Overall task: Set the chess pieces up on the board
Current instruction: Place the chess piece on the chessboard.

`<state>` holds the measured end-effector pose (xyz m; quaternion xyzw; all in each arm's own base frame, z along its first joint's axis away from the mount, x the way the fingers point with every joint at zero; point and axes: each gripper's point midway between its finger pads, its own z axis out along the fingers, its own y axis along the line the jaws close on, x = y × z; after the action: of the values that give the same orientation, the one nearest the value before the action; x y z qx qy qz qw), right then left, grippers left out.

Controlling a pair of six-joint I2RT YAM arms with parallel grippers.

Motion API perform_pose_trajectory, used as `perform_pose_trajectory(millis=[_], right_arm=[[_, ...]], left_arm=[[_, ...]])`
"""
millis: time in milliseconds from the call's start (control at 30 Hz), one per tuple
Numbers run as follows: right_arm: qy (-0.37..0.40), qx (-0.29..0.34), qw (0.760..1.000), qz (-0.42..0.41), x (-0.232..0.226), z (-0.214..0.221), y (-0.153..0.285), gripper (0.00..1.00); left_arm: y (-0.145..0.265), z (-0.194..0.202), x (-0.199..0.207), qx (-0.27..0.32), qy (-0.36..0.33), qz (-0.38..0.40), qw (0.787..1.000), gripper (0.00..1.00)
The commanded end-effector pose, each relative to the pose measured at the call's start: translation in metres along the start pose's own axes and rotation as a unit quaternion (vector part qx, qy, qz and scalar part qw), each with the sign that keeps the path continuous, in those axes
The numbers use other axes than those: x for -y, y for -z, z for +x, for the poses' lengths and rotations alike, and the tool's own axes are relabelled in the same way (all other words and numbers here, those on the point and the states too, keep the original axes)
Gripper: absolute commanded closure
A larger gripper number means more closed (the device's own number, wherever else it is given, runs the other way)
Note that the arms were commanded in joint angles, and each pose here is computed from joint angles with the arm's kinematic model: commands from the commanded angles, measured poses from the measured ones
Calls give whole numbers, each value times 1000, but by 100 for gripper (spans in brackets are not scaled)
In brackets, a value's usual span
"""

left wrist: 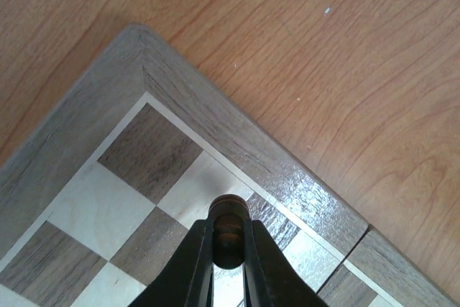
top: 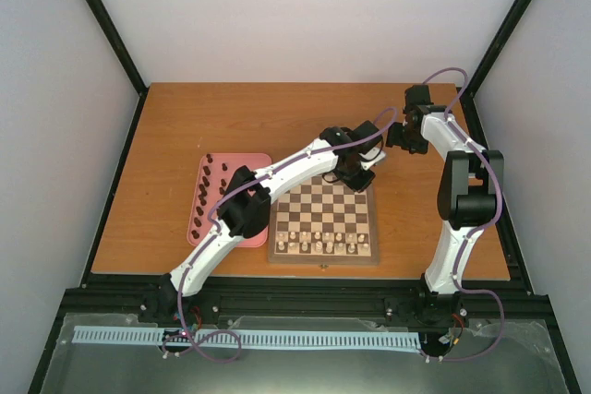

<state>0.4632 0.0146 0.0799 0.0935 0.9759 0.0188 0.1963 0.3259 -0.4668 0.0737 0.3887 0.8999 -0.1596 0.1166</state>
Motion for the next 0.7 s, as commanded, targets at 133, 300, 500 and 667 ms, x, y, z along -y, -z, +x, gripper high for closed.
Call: perform_pose_trajectory(millis=[133,300,500,667], right_arm=[[-5,8,1000,-1,5,-4,2,29],[-6,5,1000,-5,3,-3,-1,29],[-8,3,1000,-8,3,-2,-2,29],[-8,2,1000,-9,3,-1,-3,29]], left_arm=[[-5,-11,-2,16,2,-3,1000,99],[-7,-11,-5,16,5,-10,1000,98],[-7,-11,-8,17,6,-18,1000,98],[-9,-11,-10,16,8,-19,1000,95]])
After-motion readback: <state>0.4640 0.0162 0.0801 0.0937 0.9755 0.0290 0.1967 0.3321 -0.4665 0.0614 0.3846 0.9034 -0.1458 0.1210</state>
